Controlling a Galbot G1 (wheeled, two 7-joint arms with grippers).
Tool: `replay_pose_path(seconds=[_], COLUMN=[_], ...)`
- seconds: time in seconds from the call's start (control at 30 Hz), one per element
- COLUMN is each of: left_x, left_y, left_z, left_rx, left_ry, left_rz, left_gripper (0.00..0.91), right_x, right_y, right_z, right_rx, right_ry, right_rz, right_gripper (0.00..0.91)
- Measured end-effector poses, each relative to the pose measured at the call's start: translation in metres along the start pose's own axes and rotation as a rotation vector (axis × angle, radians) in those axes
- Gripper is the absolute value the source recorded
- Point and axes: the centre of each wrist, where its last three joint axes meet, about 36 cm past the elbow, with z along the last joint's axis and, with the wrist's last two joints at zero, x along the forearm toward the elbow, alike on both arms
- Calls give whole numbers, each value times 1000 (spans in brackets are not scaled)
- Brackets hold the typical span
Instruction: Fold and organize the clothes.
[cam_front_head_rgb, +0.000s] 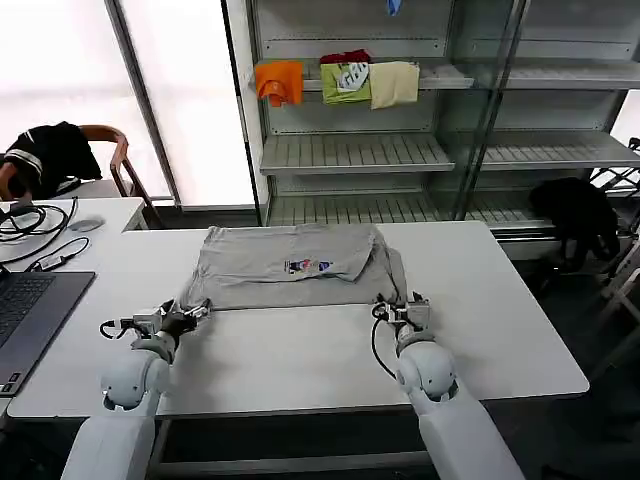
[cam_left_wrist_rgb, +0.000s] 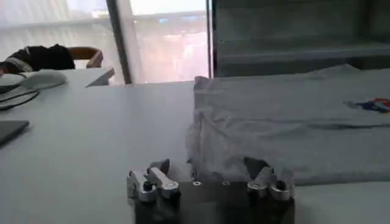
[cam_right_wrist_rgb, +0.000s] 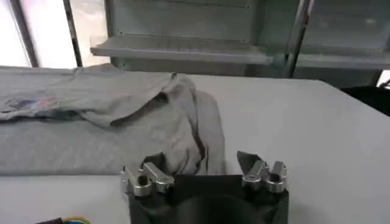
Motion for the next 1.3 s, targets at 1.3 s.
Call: replay_pose_path(seconds=[1.3], left_x=[50], left_y=[2], left_z=[6], left_rx=[-35], left_ry=[-39], left_rz=[6], left_gripper=[20], right_x=[63], right_y=[-15], right_z=[0], right_rx=[-26], right_ry=[-68], right_rz=[-7], right_gripper=[0])
